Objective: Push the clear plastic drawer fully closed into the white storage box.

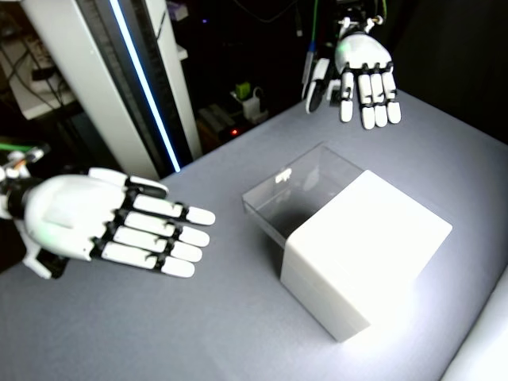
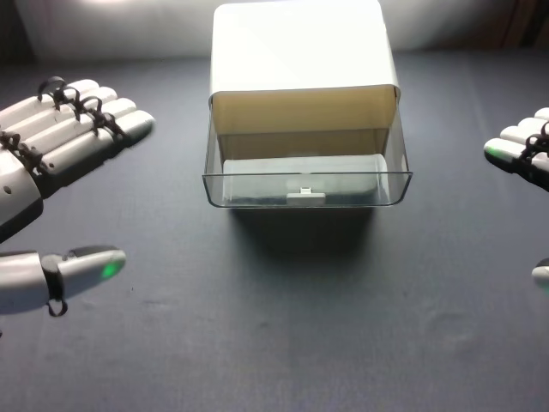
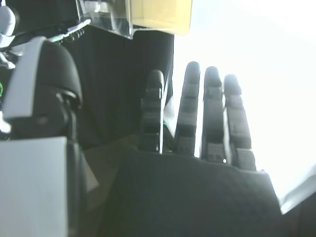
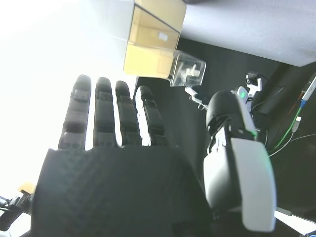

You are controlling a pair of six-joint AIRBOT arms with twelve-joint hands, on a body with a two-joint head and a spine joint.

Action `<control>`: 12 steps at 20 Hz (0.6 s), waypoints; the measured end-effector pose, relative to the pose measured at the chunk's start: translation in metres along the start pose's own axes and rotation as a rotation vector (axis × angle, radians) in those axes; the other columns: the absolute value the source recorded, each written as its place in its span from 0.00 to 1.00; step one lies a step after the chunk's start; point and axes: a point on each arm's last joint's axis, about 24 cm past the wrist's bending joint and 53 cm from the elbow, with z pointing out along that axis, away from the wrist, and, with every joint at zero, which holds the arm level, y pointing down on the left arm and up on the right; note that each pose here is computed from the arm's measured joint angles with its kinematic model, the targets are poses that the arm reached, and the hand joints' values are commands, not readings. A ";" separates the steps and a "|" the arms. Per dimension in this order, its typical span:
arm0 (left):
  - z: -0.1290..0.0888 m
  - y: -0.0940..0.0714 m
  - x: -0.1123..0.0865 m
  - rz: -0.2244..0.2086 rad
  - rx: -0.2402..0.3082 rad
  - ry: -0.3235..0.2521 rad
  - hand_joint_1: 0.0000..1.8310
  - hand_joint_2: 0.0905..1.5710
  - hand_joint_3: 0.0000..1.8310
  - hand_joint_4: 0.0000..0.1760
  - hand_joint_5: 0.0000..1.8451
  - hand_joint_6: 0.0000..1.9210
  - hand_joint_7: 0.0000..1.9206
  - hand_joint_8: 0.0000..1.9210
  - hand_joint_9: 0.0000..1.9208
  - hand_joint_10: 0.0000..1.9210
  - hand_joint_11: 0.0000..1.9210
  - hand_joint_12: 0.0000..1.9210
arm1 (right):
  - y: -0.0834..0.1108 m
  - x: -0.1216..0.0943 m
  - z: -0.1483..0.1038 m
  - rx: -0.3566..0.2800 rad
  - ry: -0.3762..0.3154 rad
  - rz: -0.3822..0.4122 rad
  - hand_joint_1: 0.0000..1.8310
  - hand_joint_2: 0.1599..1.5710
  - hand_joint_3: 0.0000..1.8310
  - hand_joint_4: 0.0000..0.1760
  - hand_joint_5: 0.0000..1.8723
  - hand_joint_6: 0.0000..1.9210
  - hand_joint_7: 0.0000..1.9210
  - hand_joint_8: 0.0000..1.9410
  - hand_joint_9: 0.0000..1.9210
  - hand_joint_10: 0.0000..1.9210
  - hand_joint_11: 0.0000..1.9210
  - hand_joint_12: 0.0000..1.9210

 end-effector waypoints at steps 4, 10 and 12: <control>0.002 0.001 0.004 -0.008 -0.002 0.006 0.07 0.80 0.01 0.00 0.00 0.00 0.00 0.00 0.00 0.00 0.00 0.00 | 0.000 -0.001 0.003 -0.002 -0.007 0.004 0.15 0.83 0.01 0.00 0.00 0.00 0.00 0.00 0.00 0.00 0.00 0.00; 0.002 0.002 0.003 -0.006 -0.006 0.004 0.07 0.80 0.00 0.02 0.00 0.00 0.00 0.00 0.00 0.00 0.00 0.00 | -0.001 0.001 0.004 0.000 0.000 0.001 0.13 0.83 0.00 0.00 0.00 0.00 0.00 0.00 0.00 0.00 0.00 0.00; 0.002 0.003 0.003 -0.007 -0.007 0.003 0.07 0.79 0.00 0.03 0.00 0.00 0.00 0.00 0.00 0.00 0.00 0.00 | -0.001 0.001 0.004 0.000 0.000 0.002 0.13 0.83 0.00 0.00 0.00 0.00 0.00 0.00 0.00 0.00 0.00 0.00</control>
